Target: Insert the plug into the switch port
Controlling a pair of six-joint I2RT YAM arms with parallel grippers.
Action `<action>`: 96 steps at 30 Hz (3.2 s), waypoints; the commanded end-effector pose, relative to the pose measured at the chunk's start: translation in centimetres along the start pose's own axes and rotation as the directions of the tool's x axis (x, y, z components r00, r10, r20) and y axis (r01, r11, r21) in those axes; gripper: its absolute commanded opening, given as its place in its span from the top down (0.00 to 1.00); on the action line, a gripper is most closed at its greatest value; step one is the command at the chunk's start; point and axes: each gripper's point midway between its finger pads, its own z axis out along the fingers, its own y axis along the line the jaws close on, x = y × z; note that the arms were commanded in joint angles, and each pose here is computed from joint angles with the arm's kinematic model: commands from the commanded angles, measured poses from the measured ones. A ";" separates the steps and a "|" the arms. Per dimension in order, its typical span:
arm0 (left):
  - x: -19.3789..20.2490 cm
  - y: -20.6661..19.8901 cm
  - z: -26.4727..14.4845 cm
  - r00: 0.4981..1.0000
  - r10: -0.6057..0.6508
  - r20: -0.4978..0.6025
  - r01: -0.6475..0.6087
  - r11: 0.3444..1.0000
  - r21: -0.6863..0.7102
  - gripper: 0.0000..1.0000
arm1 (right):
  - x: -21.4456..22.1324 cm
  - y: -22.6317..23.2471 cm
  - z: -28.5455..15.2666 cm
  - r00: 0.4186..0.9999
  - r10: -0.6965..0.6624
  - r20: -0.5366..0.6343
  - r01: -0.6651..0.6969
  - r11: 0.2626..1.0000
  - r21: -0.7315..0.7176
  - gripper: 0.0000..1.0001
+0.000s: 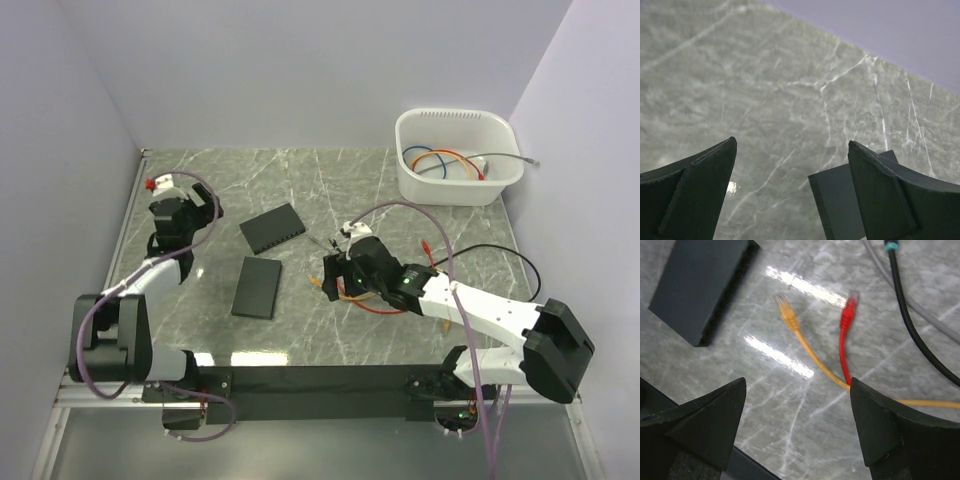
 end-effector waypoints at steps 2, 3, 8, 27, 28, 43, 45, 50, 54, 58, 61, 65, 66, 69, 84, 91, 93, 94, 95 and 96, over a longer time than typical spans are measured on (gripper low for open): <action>1.1 -0.4 1.1 0.975 -0.128 -0.181 0.142 0.988 0.067 0.01 | -3.1 2.6 0.2 0.997 -0.026 0.067 0.030 0.997 -0.070 0.09; 1.1 -0.2 1.0 0.977 -0.127 -0.173 0.137 0.989 0.050 0.01 | -3.4 2.9 0.2 0.997 -0.027 0.071 0.033 0.996 -0.082 0.09; -3.0 -2.7 -4.0 0.988 -0.150 0.036 0.146 0.985 0.096 0.01 | -3.4 3.7 1.8 0.998 -0.040 0.048 0.045 0.994 -0.101 0.11; 2.3 -4.1 -11.8 0.969 -0.229 -0.089 0.243 0.946 0.214 0.05 | -2.1 5.1 8.0 0.998 -0.034 -0.055 0.025 0.987 -0.159 0.29; 2.8 -3.9 -11.9 0.970 -0.226 -0.096 0.241 0.948 0.207 0.05 | -2.0 5.0 8.1 0.998 -0.017 -0.062 0.007 0.986 -0.165 0.30; 4.4 -4.4 -13.1 0.967 -0.217 -0.132 0.244 0.939 0.242 0.07 | -0.4 3.4 10.0 0.994 0.026 -0.109 -0.046 0.982 -0.181 0.35; 4.4 -4.5 -13.2 0.967 -0.217 -0.134 0.245 0.938 0.246 0.07 | 0.1 3.0 10.3 0.992 0.030 -0.119 -0.050 0.984 -0.172 0.35; 4.4 -4.5 -13.2 0.968 -0.214 -0.133 0.241 0.939 0.247 0.07 | 0.8 2.2 10.7 0.990 0.044 -0.135 -0.065 0.986 -0.152 0.36; 4.5 -4.6 -13.3 0.968 -0.209 -0.135 0.237 0.940 0.246 0.08 | 1.2 1.7 10.8 0.988 0.058 -0.142 -0.079 0.986 -0.149 0.43; 4.5 -4.5 -13.4 0.969 -0.206 -0.134 0.234 0.941 0.244 0.08 | 1.7 1.6 10.5 0.987 0.065 -0.147 -0.088 0.984 -0.156 0.48; 4.7 -4.4 -13.4 0.969 -0.206 -0.138 0.235 0.942 0.241 0.08 | 2.4 1.7 10.4 0.984 0.068 -0.166 -0.095 0.982 -0.163 0.55; 5.1 -4.5 -13.4 0.967 -0.206 -0.150 0.238 0.940 0.243 0.08 | 2.9 1.9 10.4 0.982 0.071 -0.177 -0.104 0.977 -0.188 0.65; 5.1 -4.7 -13.4 0.967 -0.205 -0.151 0.238 0.939 0.247 0.09 | 2.9 2.1 10.3 0.982 0.070 -0.176 -0.105 0.975 -0.197 0.69; 5.1 -5.0 -13.7 0.967 -0.202 -0.154 0.236 0.938 0.255 0.08 | 2.8 2.7 9.8 0.983 0.061 -0.171 -0.101 0.966 -0.237 0.76; 9.8 -10.9 -16.8 0.876 -0.227 -0.425 0.373 0.877 0.301 0.13 | 1.7 7.5 5.6 0.990 -0.137 0.012 0.134 0.941 -0.310 1.00; 10.9 -14.0 -18.6 0.820 -0.215 -0.531 0.420 0.856 0.302 0.15 | 0.8 10.6 3.0 0.977 -0.171 0.129 0.208 0.899 -0.386 1.00; 10.3 -14.2 -18.7 0.823 -0.230 -0.520 0.425 0.856 0.294 0.15 | 0.2 11.0 2.5 0.972 -0.174 0.160 0.224 0.897 -0.382 1.00; 10.1 -14.4 -18.9 0.821 -0.229 -0.524 0.428 0.853 0.299 0.16 | 0.0 11.4 2.3 0.969 -0.177 0.171 0.231 0.892 -0.387 1.00; 10.0 -14.8 -19.2 0.819 -0.228 -0.526 0.434 0.847 0.309 0.16 | -0.1 11.7 2.0 0.967 -0.179 0.181 0.238 0.888 -0.394 1.00; 9.9 -14.9 -19.3 0.817 -0.233 -0.528 0.440 0.843 0.309 0.16 | -0.3 12.0 1.8 0.964 -0.185 0.192 0.249 0.882 -0.401 1.00</action>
